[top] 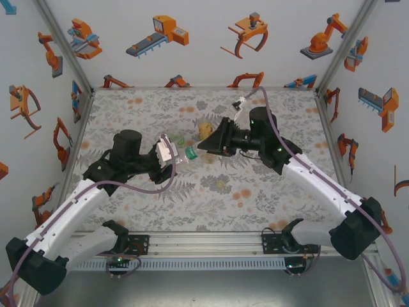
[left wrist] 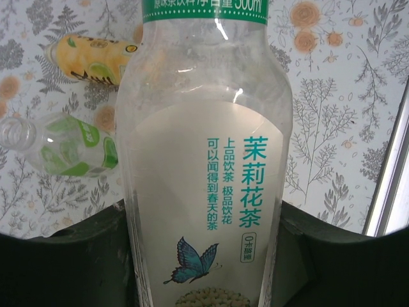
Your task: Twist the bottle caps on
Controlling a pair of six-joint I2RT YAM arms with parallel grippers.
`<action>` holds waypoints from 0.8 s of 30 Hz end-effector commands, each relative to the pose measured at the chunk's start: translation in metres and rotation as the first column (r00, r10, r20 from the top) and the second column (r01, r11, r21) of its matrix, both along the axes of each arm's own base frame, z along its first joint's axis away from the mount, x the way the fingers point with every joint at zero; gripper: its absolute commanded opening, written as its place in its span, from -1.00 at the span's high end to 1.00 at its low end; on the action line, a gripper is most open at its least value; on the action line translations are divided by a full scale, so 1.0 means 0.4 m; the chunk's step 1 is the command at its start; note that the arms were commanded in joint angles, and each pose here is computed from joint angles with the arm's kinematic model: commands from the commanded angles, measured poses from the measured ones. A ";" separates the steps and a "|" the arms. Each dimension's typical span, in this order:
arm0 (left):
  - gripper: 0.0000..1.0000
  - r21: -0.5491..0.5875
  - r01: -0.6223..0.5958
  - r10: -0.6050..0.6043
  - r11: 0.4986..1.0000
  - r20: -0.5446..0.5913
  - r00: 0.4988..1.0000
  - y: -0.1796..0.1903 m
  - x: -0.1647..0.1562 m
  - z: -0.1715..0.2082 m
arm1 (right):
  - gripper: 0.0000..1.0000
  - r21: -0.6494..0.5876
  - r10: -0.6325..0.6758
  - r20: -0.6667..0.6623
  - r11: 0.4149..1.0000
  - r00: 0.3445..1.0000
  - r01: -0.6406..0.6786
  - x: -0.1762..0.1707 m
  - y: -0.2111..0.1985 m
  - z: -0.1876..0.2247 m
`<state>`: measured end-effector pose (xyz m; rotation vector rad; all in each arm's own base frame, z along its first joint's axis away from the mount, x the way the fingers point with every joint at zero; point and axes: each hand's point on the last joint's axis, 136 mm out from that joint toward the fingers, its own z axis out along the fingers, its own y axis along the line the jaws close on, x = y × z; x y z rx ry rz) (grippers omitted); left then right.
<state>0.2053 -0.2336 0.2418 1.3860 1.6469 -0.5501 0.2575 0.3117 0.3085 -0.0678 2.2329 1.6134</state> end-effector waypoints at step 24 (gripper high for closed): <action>1.00 -0.161 0.234 -0.216 0.959 0.122 0.969 -0.067 -0.073 0.123 | -0.38 -0.150 0.115 0.492 0.988 0.863 -0.046 -0.086 -0.060 0.205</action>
